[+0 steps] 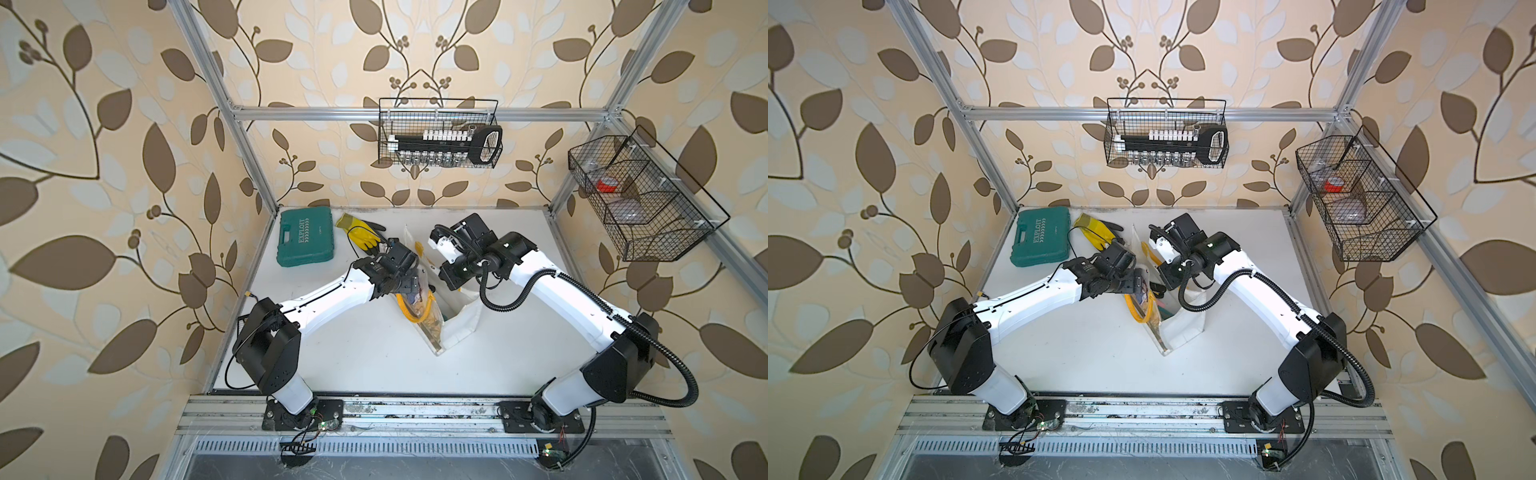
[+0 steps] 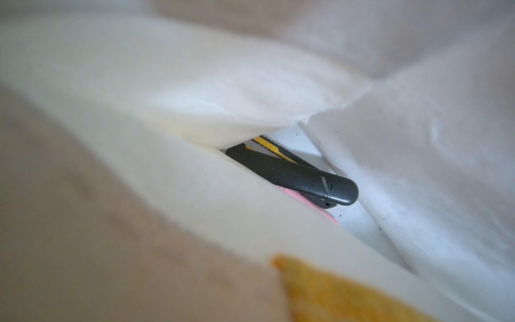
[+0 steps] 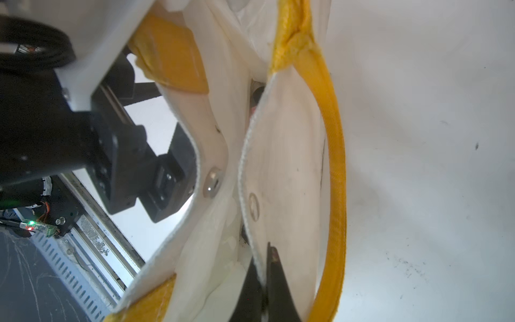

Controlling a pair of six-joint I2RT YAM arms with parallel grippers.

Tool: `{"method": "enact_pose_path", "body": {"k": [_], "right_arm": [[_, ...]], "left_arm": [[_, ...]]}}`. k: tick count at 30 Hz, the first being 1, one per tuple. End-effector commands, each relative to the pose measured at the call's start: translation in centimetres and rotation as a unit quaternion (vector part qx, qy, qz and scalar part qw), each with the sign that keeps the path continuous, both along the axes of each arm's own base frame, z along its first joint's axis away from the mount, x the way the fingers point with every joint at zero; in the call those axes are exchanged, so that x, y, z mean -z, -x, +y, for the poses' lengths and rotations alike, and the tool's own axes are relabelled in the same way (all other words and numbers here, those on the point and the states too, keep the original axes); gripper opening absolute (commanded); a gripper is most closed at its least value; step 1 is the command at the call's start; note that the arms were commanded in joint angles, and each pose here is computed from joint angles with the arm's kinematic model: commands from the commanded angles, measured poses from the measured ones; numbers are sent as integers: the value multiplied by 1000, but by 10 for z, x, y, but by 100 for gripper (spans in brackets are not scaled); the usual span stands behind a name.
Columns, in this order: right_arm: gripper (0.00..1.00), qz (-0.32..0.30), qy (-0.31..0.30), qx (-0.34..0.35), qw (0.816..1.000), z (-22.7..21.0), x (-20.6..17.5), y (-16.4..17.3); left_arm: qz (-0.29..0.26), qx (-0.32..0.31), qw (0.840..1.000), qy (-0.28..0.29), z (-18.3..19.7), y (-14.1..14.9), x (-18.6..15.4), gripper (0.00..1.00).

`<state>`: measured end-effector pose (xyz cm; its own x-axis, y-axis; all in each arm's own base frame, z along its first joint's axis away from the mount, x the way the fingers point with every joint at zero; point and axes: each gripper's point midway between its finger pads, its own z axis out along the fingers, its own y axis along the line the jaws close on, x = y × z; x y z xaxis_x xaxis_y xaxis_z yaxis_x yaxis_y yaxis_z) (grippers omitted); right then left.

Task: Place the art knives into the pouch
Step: Close the pouch at the center of the board.

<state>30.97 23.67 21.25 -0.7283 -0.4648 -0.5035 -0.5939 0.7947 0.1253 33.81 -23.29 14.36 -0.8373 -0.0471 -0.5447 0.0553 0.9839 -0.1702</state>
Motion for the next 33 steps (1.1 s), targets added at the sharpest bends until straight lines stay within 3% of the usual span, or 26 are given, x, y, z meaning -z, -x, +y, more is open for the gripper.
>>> {"method": "enact_pose_path", "body": {"k": [1, 19, 33], "right_arm": [[1, 27, -9, -1, 1000, 2, 8, 11], [1, 48, -41, -35, 997, 46, 19, 25], [0, 13, -55, -25, 998, 48, 0, 17]], "left_arm": [[-21, -5, 1000, 13, 1, -8, -18, 93], [-20, -2, 1000, 19, -4, -11, -16, 93], [-13, -2, 1000, 21, -4, -8, -12, 93]]}}
